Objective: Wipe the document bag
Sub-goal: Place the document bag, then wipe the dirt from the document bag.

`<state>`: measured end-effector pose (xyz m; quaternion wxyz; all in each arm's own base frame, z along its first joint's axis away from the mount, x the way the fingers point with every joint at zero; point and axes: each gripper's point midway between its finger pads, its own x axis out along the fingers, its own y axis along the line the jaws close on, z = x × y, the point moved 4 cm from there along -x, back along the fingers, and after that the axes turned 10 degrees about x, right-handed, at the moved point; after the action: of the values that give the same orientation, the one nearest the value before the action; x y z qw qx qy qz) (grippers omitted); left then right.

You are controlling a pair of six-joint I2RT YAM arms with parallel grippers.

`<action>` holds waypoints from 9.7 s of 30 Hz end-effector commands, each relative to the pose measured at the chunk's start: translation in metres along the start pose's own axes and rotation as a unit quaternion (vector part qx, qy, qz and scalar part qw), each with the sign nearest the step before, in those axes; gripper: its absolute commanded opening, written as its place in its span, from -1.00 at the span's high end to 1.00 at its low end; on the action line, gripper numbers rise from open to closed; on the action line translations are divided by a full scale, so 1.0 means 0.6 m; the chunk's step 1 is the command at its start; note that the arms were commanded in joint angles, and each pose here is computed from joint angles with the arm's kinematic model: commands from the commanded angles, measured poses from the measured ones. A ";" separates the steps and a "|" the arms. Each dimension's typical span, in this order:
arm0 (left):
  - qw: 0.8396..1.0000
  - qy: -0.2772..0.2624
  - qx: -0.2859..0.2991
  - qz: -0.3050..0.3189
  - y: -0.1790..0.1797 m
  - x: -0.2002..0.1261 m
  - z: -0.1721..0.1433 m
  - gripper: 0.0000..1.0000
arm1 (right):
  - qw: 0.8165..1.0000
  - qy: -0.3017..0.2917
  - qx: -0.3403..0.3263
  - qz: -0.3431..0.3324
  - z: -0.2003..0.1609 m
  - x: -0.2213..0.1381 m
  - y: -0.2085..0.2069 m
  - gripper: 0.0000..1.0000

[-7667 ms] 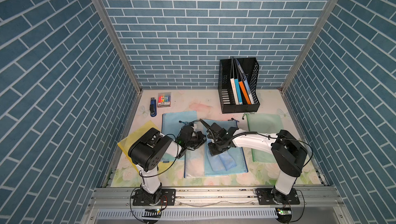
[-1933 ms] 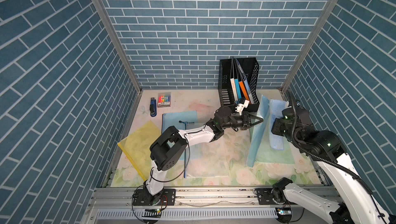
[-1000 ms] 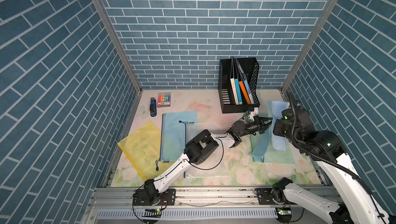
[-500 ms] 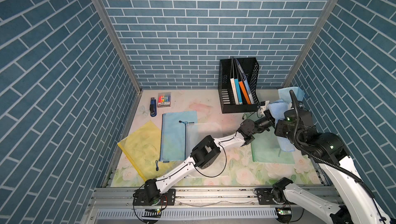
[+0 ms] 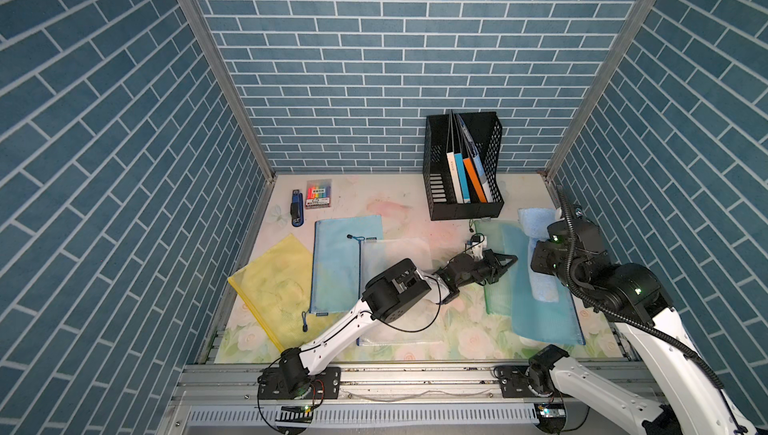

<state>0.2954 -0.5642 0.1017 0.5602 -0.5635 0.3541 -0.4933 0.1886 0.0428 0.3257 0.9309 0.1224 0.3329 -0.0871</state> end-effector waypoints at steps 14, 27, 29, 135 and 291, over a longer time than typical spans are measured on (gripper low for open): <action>0.997 0.008 0.058 0.043 0.001 -0.023 0.017 1.00 | 1.000 0.016 0.020 0.004 -0.019 0.025 0.008 1.00; 0.991 -0.008 0.062 0.116 0.047 -0.019 0.043 0.91 | 0.999 0.037 0.024 0.016 -0.034 0.054 0.027 1.00; 0.990 -0.015 0.063 0.121 0.049 -0.022 0.044 0.91 | 0.999 0.037 0.024 0.015 -0.036 0.057 0.029 1.00; 0.872 -0.020 0.164 0.461 -0.028 -0.694 0.189 0.66 | 0.915 0.365 -0.116 0.123 -0.418 0.329 0.403 1.00; 0.889 -0.163 0.123 0.410 -0.020 -0.711 0.203 1.00 | 0.906 0.369 -0.154 0.143 -0.376 0.342 0.430 1.00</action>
<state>0.2968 -0.1230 0.0577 0.8243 -0.3621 0.4045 -0.1609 0.2894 0.3092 0.0665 0.7547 0.0680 0.6422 0.1161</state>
